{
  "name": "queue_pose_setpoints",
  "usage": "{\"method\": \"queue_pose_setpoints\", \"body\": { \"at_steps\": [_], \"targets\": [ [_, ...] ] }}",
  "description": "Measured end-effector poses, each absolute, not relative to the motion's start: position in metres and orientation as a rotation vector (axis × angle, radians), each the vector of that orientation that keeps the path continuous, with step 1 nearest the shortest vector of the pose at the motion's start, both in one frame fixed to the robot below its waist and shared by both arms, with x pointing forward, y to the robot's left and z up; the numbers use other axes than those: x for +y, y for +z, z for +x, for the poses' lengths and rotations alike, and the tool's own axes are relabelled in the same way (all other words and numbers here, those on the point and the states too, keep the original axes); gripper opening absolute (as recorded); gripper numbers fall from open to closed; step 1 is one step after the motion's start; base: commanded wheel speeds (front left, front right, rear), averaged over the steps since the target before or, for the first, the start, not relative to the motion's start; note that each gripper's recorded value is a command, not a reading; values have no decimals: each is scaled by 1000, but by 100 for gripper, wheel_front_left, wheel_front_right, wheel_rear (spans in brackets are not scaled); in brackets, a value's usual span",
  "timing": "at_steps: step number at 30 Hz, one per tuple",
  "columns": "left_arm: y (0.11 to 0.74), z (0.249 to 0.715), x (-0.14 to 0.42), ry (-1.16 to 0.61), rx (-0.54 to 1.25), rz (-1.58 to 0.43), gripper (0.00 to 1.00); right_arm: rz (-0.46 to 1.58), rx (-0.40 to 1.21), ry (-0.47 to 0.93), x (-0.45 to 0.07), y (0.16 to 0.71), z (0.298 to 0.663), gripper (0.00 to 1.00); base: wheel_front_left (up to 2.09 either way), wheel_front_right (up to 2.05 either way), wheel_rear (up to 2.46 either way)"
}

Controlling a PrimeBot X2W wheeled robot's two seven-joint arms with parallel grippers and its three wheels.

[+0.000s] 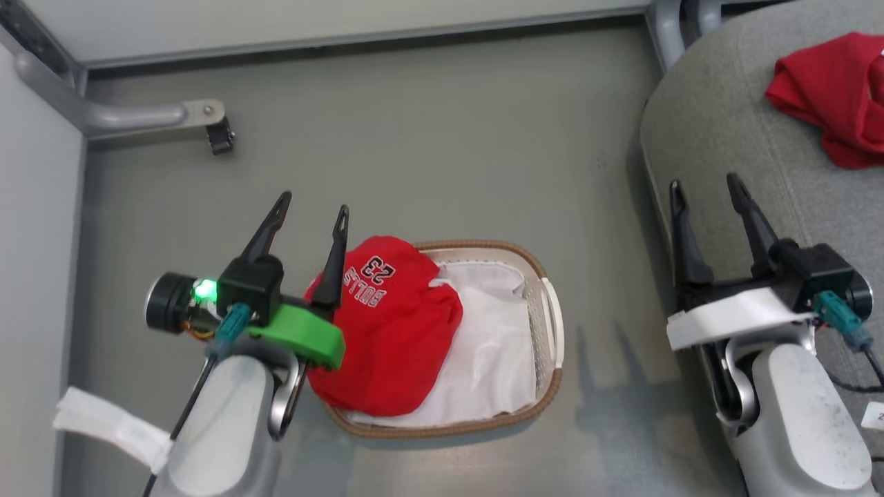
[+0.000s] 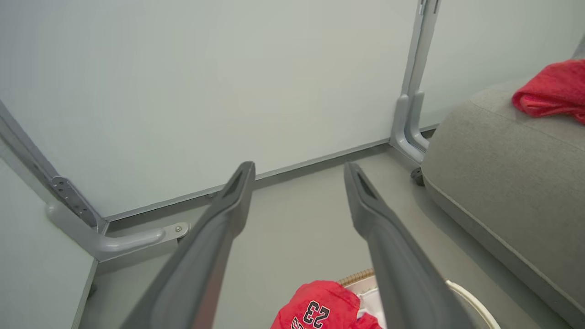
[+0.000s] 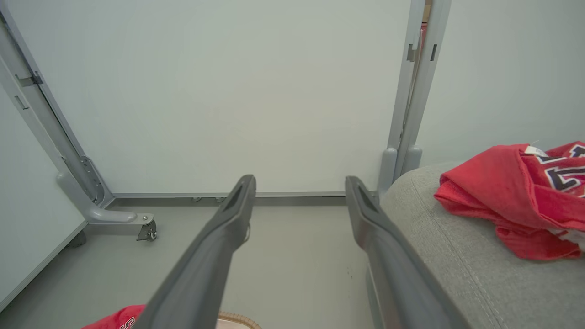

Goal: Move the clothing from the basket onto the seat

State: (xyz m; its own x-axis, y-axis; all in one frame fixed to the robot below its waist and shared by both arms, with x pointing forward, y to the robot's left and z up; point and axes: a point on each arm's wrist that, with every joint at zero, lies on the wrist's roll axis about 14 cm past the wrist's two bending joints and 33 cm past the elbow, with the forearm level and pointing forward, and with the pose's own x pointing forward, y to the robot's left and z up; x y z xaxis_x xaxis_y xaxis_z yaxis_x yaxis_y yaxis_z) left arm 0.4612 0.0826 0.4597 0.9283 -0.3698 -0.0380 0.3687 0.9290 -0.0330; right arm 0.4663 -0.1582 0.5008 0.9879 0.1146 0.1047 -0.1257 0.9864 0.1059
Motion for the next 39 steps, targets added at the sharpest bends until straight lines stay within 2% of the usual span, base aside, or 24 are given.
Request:
{"method": "queue_pose_setpoints", "body": {
  "at_steps": [5,9,21,30,39],
  "targets": [
    [416,489,55,-482,150,37,100,123,-84,109,-163,485,490,100,0,0,0],
    [363,491,25,-608,274,103,100,123,-40,81,-173,460,502,100,0,0,0],
    [218,432,-29,-891,671,171,100,133,55,32,-196,406,517,100,0,0,0],
    [151,413,-24,-959,848,258,100,119,96,5,-212,387,516,100,0,0,0],
    [111,414,-19,-942,934,307,100,106,144,-29,-227,373,506,100,0,0,0]
  ]
}}
